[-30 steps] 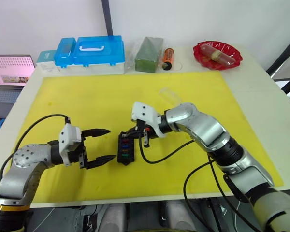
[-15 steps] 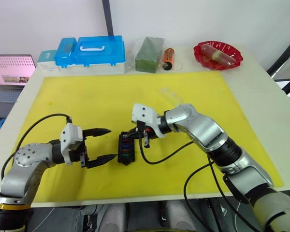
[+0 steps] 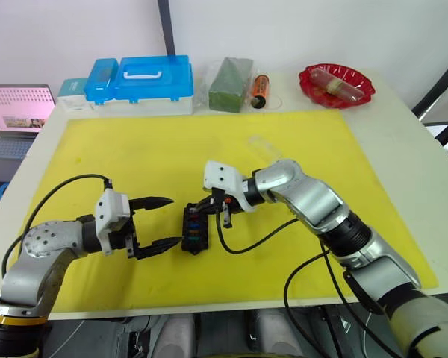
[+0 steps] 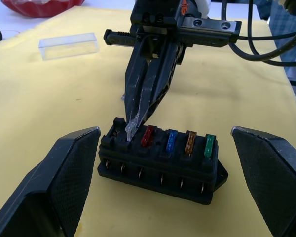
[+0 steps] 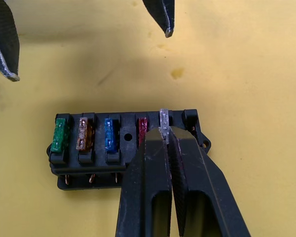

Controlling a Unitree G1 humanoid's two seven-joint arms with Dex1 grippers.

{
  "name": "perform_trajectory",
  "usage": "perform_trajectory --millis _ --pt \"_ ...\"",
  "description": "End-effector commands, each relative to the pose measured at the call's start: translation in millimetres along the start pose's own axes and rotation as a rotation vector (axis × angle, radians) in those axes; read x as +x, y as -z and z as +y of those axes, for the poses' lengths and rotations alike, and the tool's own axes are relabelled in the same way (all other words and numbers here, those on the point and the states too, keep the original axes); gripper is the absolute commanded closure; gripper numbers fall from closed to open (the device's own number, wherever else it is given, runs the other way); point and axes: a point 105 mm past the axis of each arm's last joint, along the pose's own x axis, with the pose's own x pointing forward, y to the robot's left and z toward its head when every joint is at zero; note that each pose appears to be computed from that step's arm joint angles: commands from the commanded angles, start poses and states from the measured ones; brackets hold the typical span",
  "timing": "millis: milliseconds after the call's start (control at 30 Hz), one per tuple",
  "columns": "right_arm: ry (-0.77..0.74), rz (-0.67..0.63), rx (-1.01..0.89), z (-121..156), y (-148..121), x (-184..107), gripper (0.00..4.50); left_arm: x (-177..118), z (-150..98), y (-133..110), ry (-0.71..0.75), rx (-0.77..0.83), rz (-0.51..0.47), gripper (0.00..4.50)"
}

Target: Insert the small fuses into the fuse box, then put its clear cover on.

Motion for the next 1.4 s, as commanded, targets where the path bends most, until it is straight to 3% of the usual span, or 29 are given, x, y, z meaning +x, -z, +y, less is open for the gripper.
perform_trajectory --millis 33,333,1400 --pt "0.012 0.006 -0.010 -2 -2 -3 4.47 0 -1 -9 0.008 0.037 -0.011 0.00" --pt "-0.020 -0.064 -0.001 5 -25 -9 4.47 -4 3 -9 0.004 0.047 0.001 0.00" --pt "-0.016 -0.029 -0.010 0 -16 -8 4.47 -1 5 -8 0.008 0.056 0.007 0.00"
